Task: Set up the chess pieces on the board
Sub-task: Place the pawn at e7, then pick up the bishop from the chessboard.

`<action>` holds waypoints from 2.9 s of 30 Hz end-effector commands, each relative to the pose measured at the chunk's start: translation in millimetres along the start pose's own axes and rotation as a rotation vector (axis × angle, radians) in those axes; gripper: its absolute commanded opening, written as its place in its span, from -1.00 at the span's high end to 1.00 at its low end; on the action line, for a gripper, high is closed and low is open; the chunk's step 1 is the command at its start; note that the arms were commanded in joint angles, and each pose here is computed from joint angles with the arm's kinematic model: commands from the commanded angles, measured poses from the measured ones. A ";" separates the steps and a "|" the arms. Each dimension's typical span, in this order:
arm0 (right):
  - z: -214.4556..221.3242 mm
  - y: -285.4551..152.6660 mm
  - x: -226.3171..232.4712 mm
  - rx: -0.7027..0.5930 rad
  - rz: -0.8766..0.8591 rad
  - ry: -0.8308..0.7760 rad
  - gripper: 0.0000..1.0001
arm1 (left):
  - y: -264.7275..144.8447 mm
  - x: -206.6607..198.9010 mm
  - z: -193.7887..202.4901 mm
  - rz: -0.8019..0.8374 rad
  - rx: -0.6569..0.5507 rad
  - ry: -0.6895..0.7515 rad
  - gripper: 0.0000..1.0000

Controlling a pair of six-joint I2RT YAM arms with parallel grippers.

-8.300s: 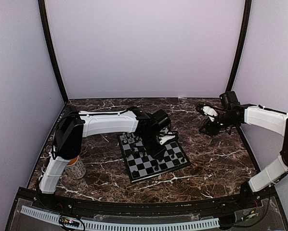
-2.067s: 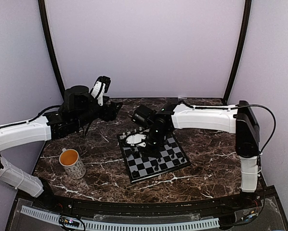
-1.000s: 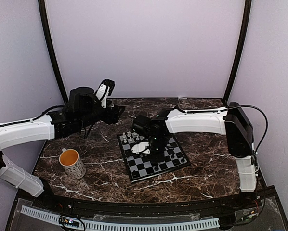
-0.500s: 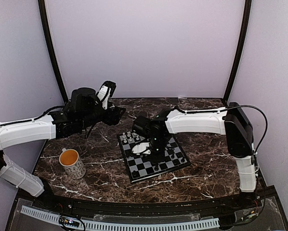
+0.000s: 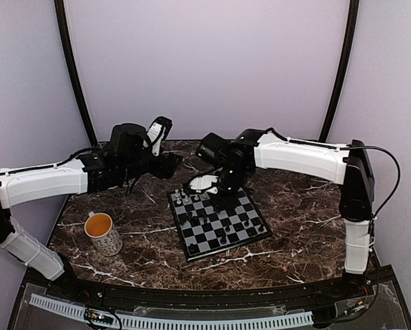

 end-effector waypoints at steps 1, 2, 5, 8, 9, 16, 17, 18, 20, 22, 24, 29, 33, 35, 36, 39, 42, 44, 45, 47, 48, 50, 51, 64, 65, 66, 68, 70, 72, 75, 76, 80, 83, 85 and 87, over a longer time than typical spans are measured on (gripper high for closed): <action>16.1 -54.8 -21.3 -0.112 0.066 0.070 0.39 | 12.3 -2.0 0.0 -0.021 0.098 0.008 -0.40; 22.9 -64.6 -24.6 -0.132 0.090 0.086 0.38 | 14.0 -2.8 3.9 -0.015 0.134 0.013 -0.38; 48.9 -73.7 -29.6 -0.179 0.094 0.133 0.37 | 29.4 -14.1 7.8 0.062 0.239 0.053 -0.24; 72.6 -79.3 -31.6 -0.237 0.087 0.172 0.36 | 51.6 -29.1 24.9 0.191 0.464 0.134 -0.02; 79.4 -82.0 -31.4 -0.266 0.087 0.181 0.36 | 55.7 -30.9 29.0 0.204 0.505 0.140 0.01; 120.2 -82.9 -36.6 -0.428 0.089 0.282 0.38 | 82.3 -44.5 60.2 0.366 0.690 0.150 0.12; 125.5 -81.3 -38.0 -0.444 0.093 0.298 0.38 | 83.7 -46.2 62.6 0.377 0.703 0.145 0.13; 131.4 -78.6 -39.4 -0.454 0.093 0.315 0.38 | 88.8 -48.6 64.6 0.389 0.714 0.130 0.14; 140.0 -73.3 -42.5 -0.467 0.085 0.343 0.38 | 95.3 -53.7 68.2 0.410 0.732 0.107 0.16; 144.9 -68.2 -43.7 -0.466 0.072 0.360 0.38 | 100.5 -61.9 72.8 0.435 0.746 0.097 0.17; 145.7 -64.0 -43.7 -0.465 0.064 0.360 0.38 | 105.5 -69.2 76.9 0.433 0.752 0.110 0.17; 144.9 -45.2 -47.7 -0.438 0.050 0.330 0.36 | 114.7 -78.5 79.3 0.409 0.738 0.082 0.14; 139.5 -28.0 -56.8 -0.411 0.011 0.322 0.35 | 117.0 -78.2 73.6 0.383 0.712 0.068 0.10; 137.1 -17.8 -61.0 -0.385 -0.001 0.303 0.35 | 114.9 -75.4 70.4 0.345 0.713 0.042 0.10; 135.6 -12.7 -63.0 -0.371 -0.003 0.290 0.35 | 114.2 -73.2 70.9 0.335 0.711 0.034 0.10; 130.4 7.3 -70.0 -0.326 -0.016 0.250 0.34 | 107.1 -63.5 60.4 0.329 0.669 -0.034 0.09; 122.5 18.8 -77.7 -0.306 -0.025 0.200 0.29 | 98.7 -56.9 54.9 0.348 0.634 -0.103 0.08; 118.1 26.6 -80.2 -0.295 -0.026 0.171 0.24 | 95.9 -53.7 56.4 0.351 0.635 -0.131 0.09; 114.8 30.7 -80.2 -0.287 -0.030 0.153 0.22 | 92.8 -52.7 54.0 0.354 0.629 -0.139 0.08; 109.6 36.5 -83.6 -0.268 -0.028 0.130 0.20 | 88.1 -50.1 54.3 0.346 0.625 -0.157 0.08; 107.9 39.9 -83.9 -0.260 -0.032 0.120 0.18 | 85.0 -48.2 55.0 0.339 0.620 -0.169 0.08; 105.5 47.1 -84.5 -0.244 -0.034 0.102 0.17 | 79.6 -44.6 55.0 0.336 0.609 -0.189 0.07; 104.5 49.7 -84.7 -0.241 -0.037 0.094 0.16 | 78.2 -42.8 55.2 0.334 0.607 -0.195 0.07; 93.3 71.6 -81.5 -0.197 -0.071 -0.033 0.17 | 65.5 -33.1 67.2 0.316 0.613 -0.205 0.06; 92.1 72.1 -80.8 -0.195 -0.073 -0.042 0.17 | 65.7 -33.1 68.4 0.317 0.613 -0.205 0.06; 91.4 73.4 -79.9 -0.192 -0.077 -0.051 0.17 | 65.0 -33.1 67.9 0.319 0.610 -0.206 0.06; 90.2 75.2 -77.2 -0.185 -0.087 -0.071 0.17 | 64.2 -32.7 68.4 0.321 0.607 -0.207 0.06; 88.8 77.0 -74.5 -0.180 -0.101 -0.090 0.20 | 63.3 -31.4 68.5 0.317 0.602 -0.207 0.06; 87.0 78.4 -73.0 -0.173 -0.115 -0.095 0.28 | 62.0 -31.2 69.2 0.316 0.599 -0.206 0.05; 88.3 79.3 -69.9 -0.168 -0.136 -0.093 0.42 | 60.4 -31.1 69.0 0.321 0.592 -0.203 0.06; 88.8 79.1 -69.1 -0.168 -0.137 -0.091 0.46 | 60.1 -31.1 69.6 0.325 0.591 -0.203 0.05; 91.2 76.4 -68.8 -0.161 -0.116 -0.055 0.58 | 60.9 -32.4 67.4 0.340 0.571 -0.205 0.05; 92.9 66.5 -70.9 -0.178 -0.102 -0.008 0.63 | 60.7 -34.8 65.2 0.365 0.553 -0.215 0.05; 94.1 55.5 -72.9 -0.215 -0.098 0.027 0.65 | 61.2 -35.6 63.8 0.379 0.534 -0.229 0.05; 95.5 40.2 -76.3 -0.268 -0.095 0.066 0.67 | 61.3 -37.0 61.1 0.393 0.509 -0.244 0.05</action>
Point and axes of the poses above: each gripper's point midway between its finger pads, its own y axis out along the fingers, its own x axis along the line the jaws close on, z = x × y, the point moved 8 cm from there along -y, back along the fingers, and after that the axes turned 7 degrees about -y, right-handed, at the moved point
